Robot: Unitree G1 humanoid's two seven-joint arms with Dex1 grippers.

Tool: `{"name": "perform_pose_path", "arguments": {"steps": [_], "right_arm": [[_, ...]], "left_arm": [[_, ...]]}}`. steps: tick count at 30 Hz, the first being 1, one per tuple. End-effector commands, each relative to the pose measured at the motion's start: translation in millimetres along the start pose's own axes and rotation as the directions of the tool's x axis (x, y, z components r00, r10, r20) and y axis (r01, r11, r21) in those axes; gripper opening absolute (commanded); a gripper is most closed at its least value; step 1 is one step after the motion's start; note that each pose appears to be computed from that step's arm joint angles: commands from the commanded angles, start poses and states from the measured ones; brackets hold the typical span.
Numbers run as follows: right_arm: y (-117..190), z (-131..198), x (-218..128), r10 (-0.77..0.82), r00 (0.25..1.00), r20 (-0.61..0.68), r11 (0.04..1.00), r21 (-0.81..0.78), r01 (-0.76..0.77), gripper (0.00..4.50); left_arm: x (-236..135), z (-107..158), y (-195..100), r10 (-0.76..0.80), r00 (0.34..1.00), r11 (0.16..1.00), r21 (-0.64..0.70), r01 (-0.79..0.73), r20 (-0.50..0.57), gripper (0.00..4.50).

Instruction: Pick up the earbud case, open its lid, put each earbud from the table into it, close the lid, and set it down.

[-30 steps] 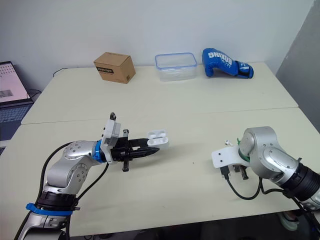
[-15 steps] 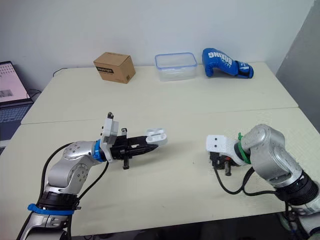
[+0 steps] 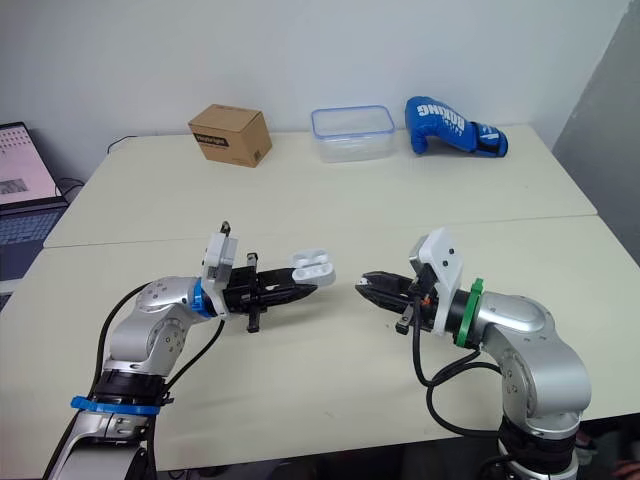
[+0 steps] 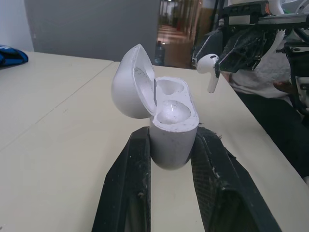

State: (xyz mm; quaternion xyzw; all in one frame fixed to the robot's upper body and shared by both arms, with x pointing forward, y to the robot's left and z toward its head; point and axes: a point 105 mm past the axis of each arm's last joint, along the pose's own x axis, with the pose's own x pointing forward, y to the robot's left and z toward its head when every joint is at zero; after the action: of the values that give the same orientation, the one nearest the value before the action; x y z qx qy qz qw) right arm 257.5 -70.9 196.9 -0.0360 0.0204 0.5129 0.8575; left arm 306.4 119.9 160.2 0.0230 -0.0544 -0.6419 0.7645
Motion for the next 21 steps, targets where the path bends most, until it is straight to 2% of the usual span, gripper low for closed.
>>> {"name": "perform_pose_path", "arguments": {"steps": [1,12,21], "right_arm": [[6,22,10,0.022,0.993,0.115,0.999,-0.041,-0.017,0.39],[8,55,46,-0.039,0.965,0.259,0.999,-0.017,0.045,0.39],[1,44,61,-0.148,0.954,0.262,0.989,0.038,0.143,0.39]], "left_arm": [[4,7,1,-0.027,1.0,0.999,0.045,0.027,0.004,0.81],[11,2,6,-0.02,1.0,0.999,0.046,0.019,0.006,0.81],[11,7,10,-0.007,1.0,1.0,0.022,0.006,0.024,0.81]]}}
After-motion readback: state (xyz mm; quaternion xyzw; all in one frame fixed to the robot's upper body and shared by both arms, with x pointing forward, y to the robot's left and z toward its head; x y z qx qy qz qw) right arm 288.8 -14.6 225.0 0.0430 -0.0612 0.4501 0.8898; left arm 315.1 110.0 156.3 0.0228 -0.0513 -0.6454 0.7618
